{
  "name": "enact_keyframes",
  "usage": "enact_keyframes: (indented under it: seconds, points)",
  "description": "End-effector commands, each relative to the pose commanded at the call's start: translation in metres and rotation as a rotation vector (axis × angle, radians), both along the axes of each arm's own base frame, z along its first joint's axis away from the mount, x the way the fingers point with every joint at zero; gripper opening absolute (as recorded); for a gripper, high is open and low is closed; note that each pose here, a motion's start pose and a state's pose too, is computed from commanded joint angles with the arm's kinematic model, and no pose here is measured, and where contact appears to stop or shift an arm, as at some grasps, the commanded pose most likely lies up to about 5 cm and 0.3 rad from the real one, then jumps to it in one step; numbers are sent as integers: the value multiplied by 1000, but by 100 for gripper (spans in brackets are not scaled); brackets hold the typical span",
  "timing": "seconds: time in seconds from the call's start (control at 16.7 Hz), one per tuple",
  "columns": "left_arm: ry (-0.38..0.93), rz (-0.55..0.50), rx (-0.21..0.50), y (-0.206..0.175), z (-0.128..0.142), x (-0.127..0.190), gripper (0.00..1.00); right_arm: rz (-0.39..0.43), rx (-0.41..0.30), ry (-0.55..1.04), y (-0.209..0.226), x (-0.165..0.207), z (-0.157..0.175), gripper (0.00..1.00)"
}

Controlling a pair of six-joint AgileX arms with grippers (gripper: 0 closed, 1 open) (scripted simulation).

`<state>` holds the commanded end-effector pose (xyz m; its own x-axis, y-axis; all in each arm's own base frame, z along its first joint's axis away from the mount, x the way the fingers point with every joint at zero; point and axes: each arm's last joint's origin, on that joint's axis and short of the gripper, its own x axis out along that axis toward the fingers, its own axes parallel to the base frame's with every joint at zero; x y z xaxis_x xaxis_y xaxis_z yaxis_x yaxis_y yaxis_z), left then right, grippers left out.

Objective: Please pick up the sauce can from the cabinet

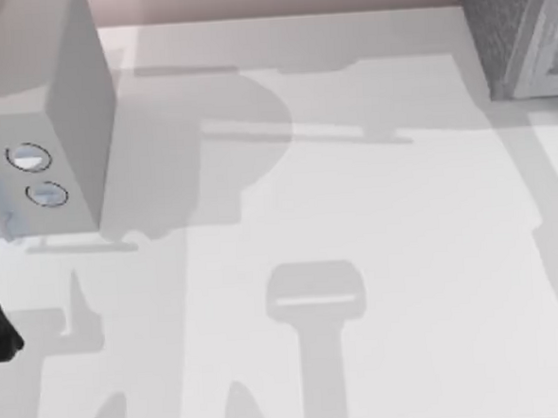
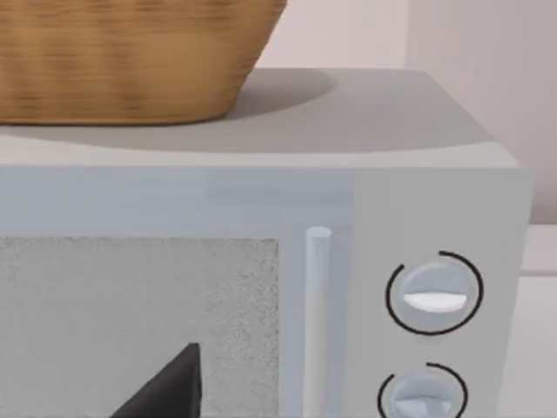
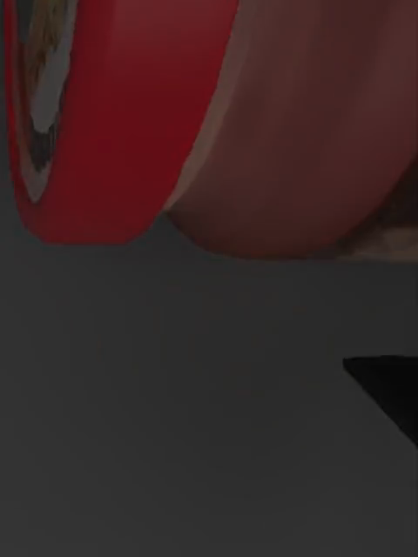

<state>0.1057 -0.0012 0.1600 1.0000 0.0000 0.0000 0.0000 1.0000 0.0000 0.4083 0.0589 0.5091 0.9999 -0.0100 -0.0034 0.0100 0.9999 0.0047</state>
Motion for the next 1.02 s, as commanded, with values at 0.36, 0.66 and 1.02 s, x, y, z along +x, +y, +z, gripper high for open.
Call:
enact_keyframes:
  seconds: [0.36, 0.66, 1.02]
  points:
    - [0, 0, 0, 0, 0, 0, 100, 0, 0, 0, 0, 0, 0, 85]
    - [0, 0, 0, 0, 0, 0, 100, 0, 0, 0, 0, 0, 0, 47]
    - [0, 0, 0, 0, 0, 0, 100, 0, 0, 0, 0, 0, 0, 2]
